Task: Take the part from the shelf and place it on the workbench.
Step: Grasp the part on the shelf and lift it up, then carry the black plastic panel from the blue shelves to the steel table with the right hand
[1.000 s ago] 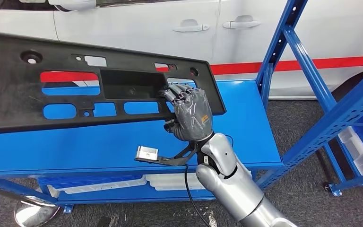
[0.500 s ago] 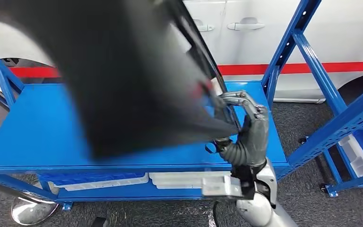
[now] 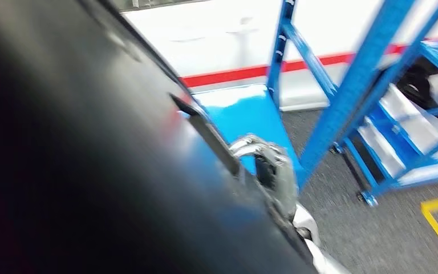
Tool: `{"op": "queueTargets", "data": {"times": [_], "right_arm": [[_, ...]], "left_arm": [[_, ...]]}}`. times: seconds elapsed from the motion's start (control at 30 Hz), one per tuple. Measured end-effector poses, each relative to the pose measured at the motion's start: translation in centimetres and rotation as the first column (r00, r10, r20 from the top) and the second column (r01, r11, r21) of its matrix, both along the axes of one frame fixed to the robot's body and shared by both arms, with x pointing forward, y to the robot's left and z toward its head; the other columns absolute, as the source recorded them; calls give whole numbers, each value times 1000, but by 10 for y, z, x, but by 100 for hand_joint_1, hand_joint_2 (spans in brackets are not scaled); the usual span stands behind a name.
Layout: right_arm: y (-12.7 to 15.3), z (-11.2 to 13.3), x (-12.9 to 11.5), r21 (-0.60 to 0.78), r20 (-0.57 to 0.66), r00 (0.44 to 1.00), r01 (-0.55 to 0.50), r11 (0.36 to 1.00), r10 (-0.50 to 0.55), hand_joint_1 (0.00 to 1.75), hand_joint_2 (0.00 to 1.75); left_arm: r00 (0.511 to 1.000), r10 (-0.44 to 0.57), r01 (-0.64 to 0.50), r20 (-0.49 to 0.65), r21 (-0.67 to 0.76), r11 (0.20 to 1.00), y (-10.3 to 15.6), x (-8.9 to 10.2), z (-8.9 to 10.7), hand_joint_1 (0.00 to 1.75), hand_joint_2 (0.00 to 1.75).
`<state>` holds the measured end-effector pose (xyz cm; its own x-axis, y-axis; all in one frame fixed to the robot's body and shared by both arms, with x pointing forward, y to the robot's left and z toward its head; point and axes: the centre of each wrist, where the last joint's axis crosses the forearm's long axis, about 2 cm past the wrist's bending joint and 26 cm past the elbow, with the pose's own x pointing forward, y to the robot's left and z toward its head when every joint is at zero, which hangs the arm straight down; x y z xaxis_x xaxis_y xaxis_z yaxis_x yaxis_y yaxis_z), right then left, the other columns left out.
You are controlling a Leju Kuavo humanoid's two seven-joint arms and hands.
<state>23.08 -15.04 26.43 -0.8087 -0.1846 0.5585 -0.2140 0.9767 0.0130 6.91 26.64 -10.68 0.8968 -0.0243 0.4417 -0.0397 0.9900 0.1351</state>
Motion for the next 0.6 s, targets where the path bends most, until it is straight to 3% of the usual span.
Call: {"op": "queueTargets", "data": {"times": [0.6], "right_arm": [[3,-5,-5,-4,-22,997,-81,997,80,175,175]], "left_arm": [[1000,2,-2,-10,6,1000,4,7,1,0,175]]}}
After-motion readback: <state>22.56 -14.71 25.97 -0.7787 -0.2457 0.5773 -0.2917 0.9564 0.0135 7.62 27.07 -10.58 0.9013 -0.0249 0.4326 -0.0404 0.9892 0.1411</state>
